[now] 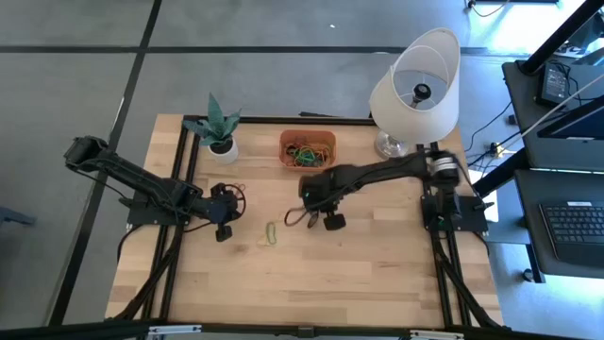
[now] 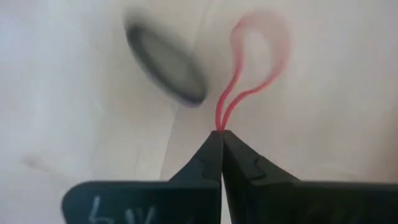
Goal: Pick and place rubber bands into bin
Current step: Put the right red rubber band into the orange bin
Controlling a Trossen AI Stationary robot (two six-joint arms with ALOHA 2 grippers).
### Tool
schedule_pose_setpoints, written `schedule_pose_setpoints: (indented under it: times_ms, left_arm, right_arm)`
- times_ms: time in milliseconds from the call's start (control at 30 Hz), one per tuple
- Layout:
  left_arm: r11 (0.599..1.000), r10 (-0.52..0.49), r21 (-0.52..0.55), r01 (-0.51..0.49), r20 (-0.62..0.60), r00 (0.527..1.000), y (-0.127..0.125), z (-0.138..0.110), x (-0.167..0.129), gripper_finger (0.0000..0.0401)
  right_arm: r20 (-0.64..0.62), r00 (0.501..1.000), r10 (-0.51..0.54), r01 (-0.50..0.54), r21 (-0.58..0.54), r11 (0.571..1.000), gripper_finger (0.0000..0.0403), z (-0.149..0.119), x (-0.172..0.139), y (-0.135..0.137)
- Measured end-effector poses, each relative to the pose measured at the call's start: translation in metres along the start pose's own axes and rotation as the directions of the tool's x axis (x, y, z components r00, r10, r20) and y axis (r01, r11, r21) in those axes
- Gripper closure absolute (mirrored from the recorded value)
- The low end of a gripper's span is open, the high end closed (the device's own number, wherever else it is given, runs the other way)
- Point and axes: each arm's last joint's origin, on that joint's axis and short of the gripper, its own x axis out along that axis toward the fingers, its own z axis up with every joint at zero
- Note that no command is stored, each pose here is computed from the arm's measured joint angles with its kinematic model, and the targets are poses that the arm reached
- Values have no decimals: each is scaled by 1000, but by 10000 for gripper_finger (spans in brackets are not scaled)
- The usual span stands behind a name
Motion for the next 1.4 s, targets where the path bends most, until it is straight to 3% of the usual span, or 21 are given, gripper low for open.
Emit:
schedule_pose_setpoints:
  times_ms: [200, 333, 533, 633, 800, 1000, 1400]
  left_arm:
    - [1000, -3, 19, 3, 3, 1000, 0, 0, -1, 398]
    - [1000, -5, 24, 5, 7, 1000, 1, 0, -2, 398]
    - [1000, -5, 31, 5, 11, 1000, 0, 1, -2, 398]
    - [1000, -2, 31, 2, 14, 1000, 0, 1, -2, 398]
    - [999, 13, 30, -14, 24, 1000, 1, 1, -2, 398]
    - [1000, 14, 17, -14, 26, 1000, 1, 1, -2, 398]
    - [1000, 14, -7, -14, 26, 1000, 1, 1, -2, 398]
  right_arm:
    - [201, 976, -80, 61, 102, 993, 401, -5, -74, -6]
    - [353, 912, -208, 153, 177, 972, 401, -12, -122, -10]
    - [482, 797, -363, 231, 312, 922, 402, -14, -163, -45]
    - [481, 775, -409, 245, 369, 897, 402, -10, -171, -71]
    - [402, 803, -439, 266, 417, 869, 403, -3, -165, -116]
    - [302, 892, -336, 192, 419, 888, 403, 1, -113, -153]
    - [141, 965, -223, 152, 398, 905, 397, 3, -22, -171]
